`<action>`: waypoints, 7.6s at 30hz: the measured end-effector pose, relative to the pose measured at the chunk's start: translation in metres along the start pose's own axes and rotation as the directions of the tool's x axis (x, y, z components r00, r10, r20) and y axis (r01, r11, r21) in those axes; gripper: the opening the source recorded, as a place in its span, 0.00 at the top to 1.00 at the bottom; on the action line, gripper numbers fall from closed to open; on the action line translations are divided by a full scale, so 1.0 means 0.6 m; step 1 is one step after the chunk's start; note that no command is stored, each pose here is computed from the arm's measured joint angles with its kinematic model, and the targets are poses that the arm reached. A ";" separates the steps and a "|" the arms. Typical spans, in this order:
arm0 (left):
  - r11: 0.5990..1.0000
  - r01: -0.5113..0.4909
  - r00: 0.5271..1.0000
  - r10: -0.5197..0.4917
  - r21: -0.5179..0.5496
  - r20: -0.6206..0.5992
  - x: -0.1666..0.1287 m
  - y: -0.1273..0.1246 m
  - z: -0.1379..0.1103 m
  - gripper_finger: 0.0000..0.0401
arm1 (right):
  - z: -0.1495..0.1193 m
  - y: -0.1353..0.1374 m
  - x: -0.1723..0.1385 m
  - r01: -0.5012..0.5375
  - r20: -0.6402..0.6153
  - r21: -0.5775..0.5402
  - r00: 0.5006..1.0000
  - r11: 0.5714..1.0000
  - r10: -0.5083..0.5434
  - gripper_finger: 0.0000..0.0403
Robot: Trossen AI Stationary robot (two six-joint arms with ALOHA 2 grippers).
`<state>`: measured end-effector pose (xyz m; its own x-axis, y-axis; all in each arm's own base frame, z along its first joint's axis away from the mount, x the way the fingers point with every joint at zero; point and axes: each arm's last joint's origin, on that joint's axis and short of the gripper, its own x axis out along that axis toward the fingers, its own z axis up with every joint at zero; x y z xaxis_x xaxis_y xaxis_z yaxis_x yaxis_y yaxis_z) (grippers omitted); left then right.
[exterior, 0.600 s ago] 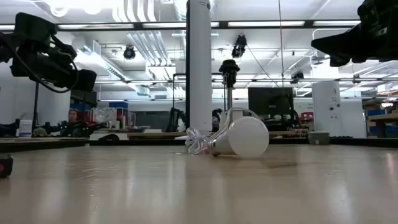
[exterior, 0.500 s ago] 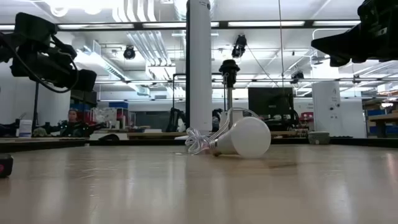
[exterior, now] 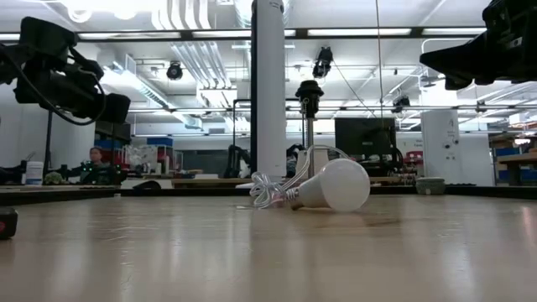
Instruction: Screw lightbulb
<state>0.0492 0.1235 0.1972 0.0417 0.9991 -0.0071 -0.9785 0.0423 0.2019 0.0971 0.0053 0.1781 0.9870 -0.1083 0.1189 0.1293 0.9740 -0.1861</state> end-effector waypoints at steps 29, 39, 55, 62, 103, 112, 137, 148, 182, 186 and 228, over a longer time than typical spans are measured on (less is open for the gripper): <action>1.000 0.000 1.000 0.000 0.000 0.001 0.000 0.000 0.000 1.00 | 0.000 0.000 0.000 0.005 -0.001 -0.488 1.000 0.873 -0.006 0.98; 0.991 0.003 1.000 -0.003 -0.132 0.001 0.000 0.000 0.000 1.00 | 0.011 -0.003 0.000 0.035 0.064 -0.246 0.998 0.969 -0.020 0.98; 0.295 0.949 0.310 -0.828 -0.107 0.468 -0.086 -0.009 0.065 1.00 | 0.019 -0.024 -0.004 0.362 0.053 0.025 0.930 0.932 -0.363 0.98; 0.184 0.983 0.149 -0.737 -0.017 0.659 -0.122 -0.001 0.100 1.00 | 0.010 -0.039 0.003 0.515 -0.019 0.136 0.855 0.846 -0.518 0.98; -0.174 0.954 -0.115 -0.964 -0.243 0.239 -0.045 -0.321 0.175 1.00 | 0.078 -0.067 0.145 0.357 -0.465 -0.028 0.822 0.934 -0.329 0.98; -0.275 0.920 -0.253 -0.961 -0.279 0.116 -0.117 -0.451 0.167 1.00 | 0.087 -0.049 0.123 0.142 -0.591 0.062 0.803 0.988 -0.078 0.98; -0.110 0.914 0.192 -0.732 0.390 -0.654 -0.261 -0.577 0.121 0.95 | 0.093 0.033 0.089 -0.077 -0.615 0.154 0.773 0.985 0.157 0.98; -0.266 0.874 0.116 -0.698 0.407 -0.707 -0.267 -0.570 0.087 0.62 | 0.076 0.041 0.101 -0.084 -0.670 0.132 0.727 0.988 0.151 0.98; -0.231 0.905 0.051 -0.775 0.357 -0.630 -0.257 -0.642 0.010 0.53 | 0.070 0.044 0.105 -0.081 -0.688 0.132 0.710 0.988 0.150 0.98; -0.218 0.916 0.049 -0.772 0.336 -0.633 -0.256 -0.638 0.015 0.67 | 0.070 0.044 0.105 -0.091 -0.687 0.122 0.711 0.988 0.150 0.98; 0.310 0.882 0.107 -0.864 0.354 0.492 -0.227 -0.453 0.262 0.68 | 0.207 0.027 0.163 0.042 0.030 -0.244 0.999 0.969 -0.036 0.92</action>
<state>0.3415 -0.0242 0.2971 0.9494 0.0695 0.3063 -0.1955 0.8941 0.4029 0.1837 0.0354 0.3078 0.9784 -0.1370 0.1545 0.1900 0.8905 -0.4133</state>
